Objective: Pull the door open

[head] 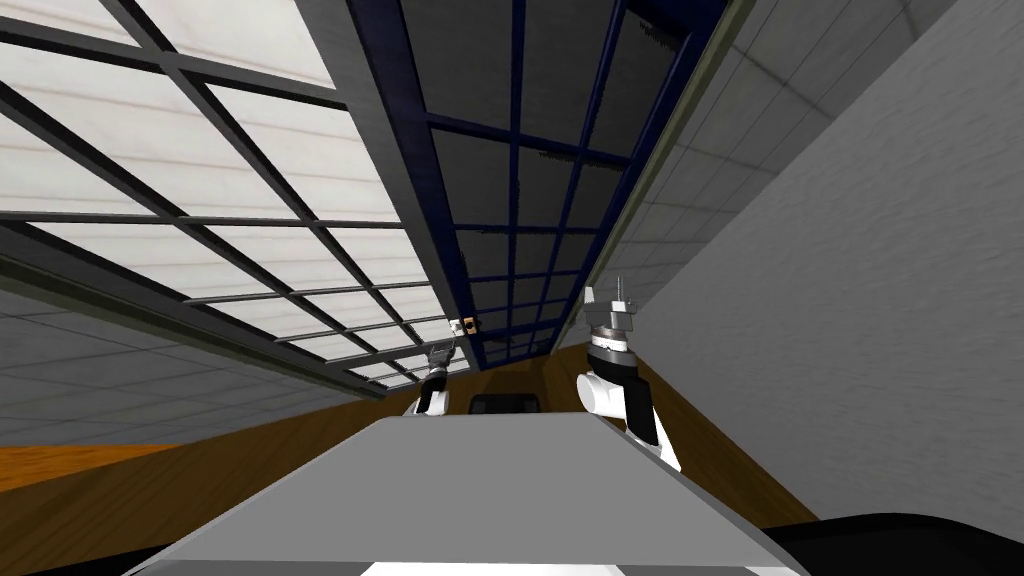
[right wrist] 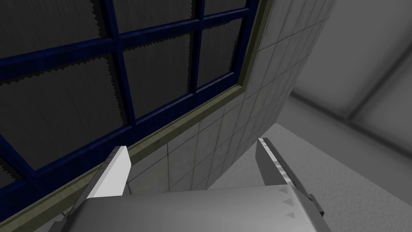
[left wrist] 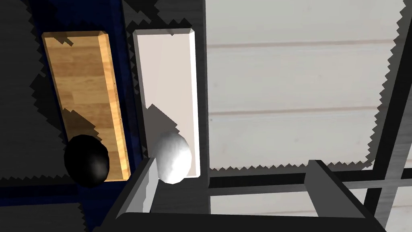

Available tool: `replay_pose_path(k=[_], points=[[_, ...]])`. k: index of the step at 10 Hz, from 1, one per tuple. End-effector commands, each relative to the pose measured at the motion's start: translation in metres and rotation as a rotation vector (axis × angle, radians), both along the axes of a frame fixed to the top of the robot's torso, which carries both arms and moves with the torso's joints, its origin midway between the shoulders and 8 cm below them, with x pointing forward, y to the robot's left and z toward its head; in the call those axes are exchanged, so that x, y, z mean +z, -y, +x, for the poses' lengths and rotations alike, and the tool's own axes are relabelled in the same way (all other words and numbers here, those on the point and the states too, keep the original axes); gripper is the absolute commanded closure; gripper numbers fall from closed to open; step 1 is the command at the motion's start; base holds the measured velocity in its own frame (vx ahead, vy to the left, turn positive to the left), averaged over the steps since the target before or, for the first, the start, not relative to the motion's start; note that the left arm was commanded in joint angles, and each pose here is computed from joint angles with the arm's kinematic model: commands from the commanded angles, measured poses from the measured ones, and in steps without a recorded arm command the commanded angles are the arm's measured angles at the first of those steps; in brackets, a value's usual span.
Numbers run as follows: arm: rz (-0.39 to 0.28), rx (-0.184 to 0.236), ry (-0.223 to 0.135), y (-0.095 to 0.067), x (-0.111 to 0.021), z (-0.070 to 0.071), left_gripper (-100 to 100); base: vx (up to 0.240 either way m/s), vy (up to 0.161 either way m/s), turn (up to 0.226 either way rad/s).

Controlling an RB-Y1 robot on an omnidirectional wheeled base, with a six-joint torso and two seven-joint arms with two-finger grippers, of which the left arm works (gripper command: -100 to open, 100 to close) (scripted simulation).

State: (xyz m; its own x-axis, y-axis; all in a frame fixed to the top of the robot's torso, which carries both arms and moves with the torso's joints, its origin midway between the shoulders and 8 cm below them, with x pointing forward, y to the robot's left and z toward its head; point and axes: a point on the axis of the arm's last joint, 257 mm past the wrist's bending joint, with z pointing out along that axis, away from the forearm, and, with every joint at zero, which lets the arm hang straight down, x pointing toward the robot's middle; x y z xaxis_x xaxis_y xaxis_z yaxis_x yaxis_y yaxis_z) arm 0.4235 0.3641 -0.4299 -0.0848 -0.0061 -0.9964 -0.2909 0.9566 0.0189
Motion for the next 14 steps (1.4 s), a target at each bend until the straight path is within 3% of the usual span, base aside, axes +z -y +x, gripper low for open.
replay_pose_path(k=[1, 2, 3, 4, 5, 6, 11, 12, 13, 14], points=[[-0.002, -0.017, 0.031, 0.009, 0.013, 0.016, -100, 0.124, 0.040, -0.116], [-0.002, -0.017, 0.031, 0.009, 0.013, 0.016, -100, 0.102, 0.036, -0.049], [-0.005, -0.035, 0.064, 0.020, 0.026, 0.031, -100, 0.159, 0.037, -0.096], [-0.006, -0.043, 0.078, 0.025, 0.032, 0.037, -100, 0.193, 0.052, -0.118], [-0.002, -0.037, 0.069, 0.023, 0.028, 0.030, -100, 0.079, 0.027, -0.011], [-0.002, -0.037, 0.069, 0.023, 0.028, 0.030, 100, -0.025, -0.013, 0.026], [-0.002, -0.037, 0.069, 0.023, 0.028, 0.030, 100, -0.010, -0.004, -0.005], [-0.011, -0.017, 0.050, 0.009, 0.019, 0.018, 100, -0.080, -0.017, 0.018], [-0.011, -0.017, 0.050, 0.009, 0.019, 0.018, 100, -0.114, -0.027, 0.012], [-0.016, -0.002, 0.037, 0.000, 0.013, 0.009, 100, -0.148, -0.064, 0.032]])
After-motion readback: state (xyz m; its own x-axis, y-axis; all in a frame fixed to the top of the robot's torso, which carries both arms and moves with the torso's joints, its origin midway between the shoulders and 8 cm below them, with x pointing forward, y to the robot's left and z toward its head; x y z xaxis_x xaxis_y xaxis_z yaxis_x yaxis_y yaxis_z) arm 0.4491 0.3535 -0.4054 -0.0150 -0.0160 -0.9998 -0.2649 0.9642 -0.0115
